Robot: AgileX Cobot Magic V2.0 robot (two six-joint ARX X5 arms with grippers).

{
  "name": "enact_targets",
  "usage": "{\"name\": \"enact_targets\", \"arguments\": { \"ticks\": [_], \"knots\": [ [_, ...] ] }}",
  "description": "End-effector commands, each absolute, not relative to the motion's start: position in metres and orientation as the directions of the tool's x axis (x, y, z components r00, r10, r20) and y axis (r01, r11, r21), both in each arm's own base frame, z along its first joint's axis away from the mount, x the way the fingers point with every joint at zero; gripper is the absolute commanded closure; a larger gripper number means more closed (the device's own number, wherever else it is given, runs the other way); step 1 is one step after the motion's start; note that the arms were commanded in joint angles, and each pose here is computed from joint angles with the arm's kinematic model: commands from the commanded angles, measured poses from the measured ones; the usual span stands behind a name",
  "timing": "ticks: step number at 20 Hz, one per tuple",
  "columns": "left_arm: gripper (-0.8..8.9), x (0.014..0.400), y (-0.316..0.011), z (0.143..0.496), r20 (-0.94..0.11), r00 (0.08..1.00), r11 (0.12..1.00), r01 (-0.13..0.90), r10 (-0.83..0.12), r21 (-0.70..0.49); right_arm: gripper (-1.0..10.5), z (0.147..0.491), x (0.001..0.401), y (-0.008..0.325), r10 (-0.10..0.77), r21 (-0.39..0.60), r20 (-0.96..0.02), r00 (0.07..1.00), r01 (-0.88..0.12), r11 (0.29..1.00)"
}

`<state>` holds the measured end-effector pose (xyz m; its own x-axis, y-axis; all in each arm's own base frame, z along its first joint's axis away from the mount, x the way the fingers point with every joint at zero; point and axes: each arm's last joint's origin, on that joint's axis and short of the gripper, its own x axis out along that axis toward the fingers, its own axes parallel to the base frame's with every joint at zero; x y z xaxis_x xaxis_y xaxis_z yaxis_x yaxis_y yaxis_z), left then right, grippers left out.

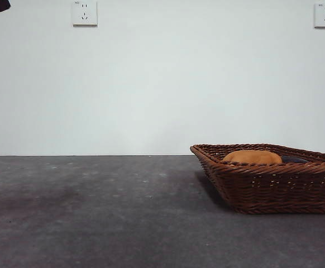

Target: Help me put the vegetables on the table into the basket

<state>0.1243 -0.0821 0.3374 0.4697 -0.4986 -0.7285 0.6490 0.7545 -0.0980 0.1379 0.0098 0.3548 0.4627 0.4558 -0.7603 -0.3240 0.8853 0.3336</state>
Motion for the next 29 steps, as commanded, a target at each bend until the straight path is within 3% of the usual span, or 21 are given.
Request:
{"name": "enact_targets", "arguments": {
  "ticks": [1, 22, 29],
  "knots": [
    [8.21, 0.125, -0.082, 0.338, -0.723, 0.475, 0.75, 0.656, -0.501, -0.089, 9.6, 0.355, 0.134, 0.011, 0.48, 0.32, -0.756, 0.445, -0.39, 0.864],
    [8.17, 0.125, -0.082, 0.338, -0.72, 0.479, 0.75, 0.655, -0.503, -0.088, 9.5, 0.346, 0.152, 0.009, 0.45, 0.318, -0.801, 0.395, -0.358, 0.878],
    [8.17, 0.134, -0.088, 0.351, -0.589, 0.58, 0.735, 0.678, -0.562, -0.033, 9.5, 0.34, 0.163, 0.009, 0.45, 0.329, -0.813, 0.369, -0.346, 0.879]
  ]
}}
